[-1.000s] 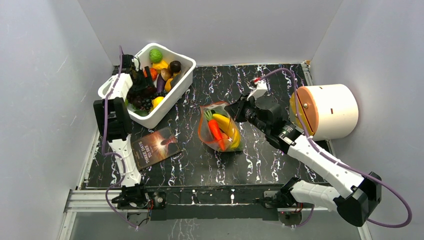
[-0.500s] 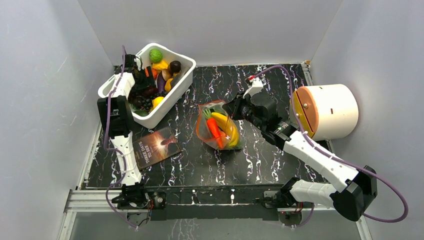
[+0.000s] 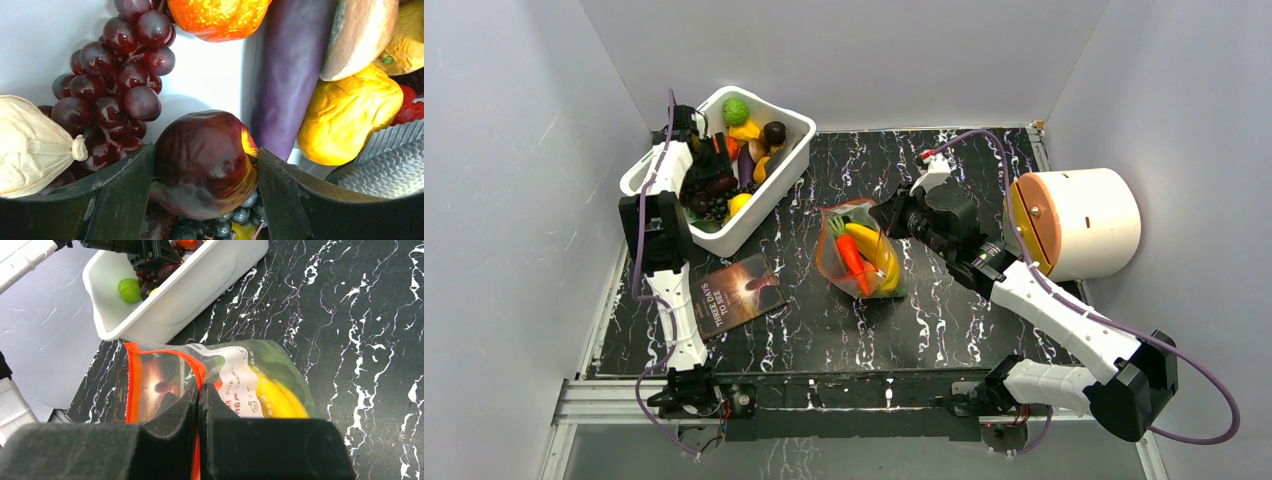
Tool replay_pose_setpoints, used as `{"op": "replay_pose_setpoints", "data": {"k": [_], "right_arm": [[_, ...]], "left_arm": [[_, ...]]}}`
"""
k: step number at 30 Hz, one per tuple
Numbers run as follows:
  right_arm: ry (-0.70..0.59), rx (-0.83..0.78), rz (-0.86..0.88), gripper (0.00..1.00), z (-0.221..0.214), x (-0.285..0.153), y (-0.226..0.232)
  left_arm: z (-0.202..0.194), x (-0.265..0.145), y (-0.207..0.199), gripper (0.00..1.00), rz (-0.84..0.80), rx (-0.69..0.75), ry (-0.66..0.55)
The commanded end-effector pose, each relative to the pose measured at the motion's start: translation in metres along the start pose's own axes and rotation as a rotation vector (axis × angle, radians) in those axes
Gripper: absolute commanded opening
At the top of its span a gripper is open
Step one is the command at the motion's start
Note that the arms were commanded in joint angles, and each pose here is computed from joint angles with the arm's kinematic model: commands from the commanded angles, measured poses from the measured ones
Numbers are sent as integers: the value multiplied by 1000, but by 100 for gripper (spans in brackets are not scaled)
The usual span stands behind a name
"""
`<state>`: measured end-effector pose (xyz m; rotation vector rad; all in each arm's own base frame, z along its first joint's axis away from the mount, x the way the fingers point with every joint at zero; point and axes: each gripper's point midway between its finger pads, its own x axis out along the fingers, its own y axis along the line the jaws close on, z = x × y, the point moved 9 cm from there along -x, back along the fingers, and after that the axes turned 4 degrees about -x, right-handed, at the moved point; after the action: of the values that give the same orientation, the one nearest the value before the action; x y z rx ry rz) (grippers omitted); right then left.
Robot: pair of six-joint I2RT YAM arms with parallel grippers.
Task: Place the food in the zip-top bag and seal the zipper
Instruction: Pick up the fake fruit from the bin, then place the fake fruit in the zipper food storage bag.
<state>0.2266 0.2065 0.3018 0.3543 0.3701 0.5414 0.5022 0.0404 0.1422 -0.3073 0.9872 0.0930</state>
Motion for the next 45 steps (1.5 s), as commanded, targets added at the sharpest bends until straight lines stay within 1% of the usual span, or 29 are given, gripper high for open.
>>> {"op": "replay_pose_setpoints", "data": {"k": [1,5,11,18,24,30,38,41,45], "right_arm": [[-197,9,80,0,48,-7,20],[-195,9,83,0,48,-7,21],[-192,2,77,0,47,-7,20],[-175,-5,57,0,40,-3,15],[-141,-11,31,0,28,7,10],[-142,-5,41,0,30,15,12],[-113,59,43,0,25,36,15],[-111,78,52,0,23,43,16],[-121,90,54,0,22,49,17]], "left_arm": [[16,-36,-6,45,-10,9,-41],[27,-56,-8,43,3,27,-105],[37,-90,-15,42,-11,23,-186],[33,-115,-24,41,-78,12,-209],[17,-139,-39,41,-192,-4,-211],[-5,-166,-52,42,-312,-14,-206],[-37,-201,-69,43,-488,-3,-185],[-51,-214,-84,43,-603,-15,-168],[-71,-232,-114,44,-706,25,-141]]}}
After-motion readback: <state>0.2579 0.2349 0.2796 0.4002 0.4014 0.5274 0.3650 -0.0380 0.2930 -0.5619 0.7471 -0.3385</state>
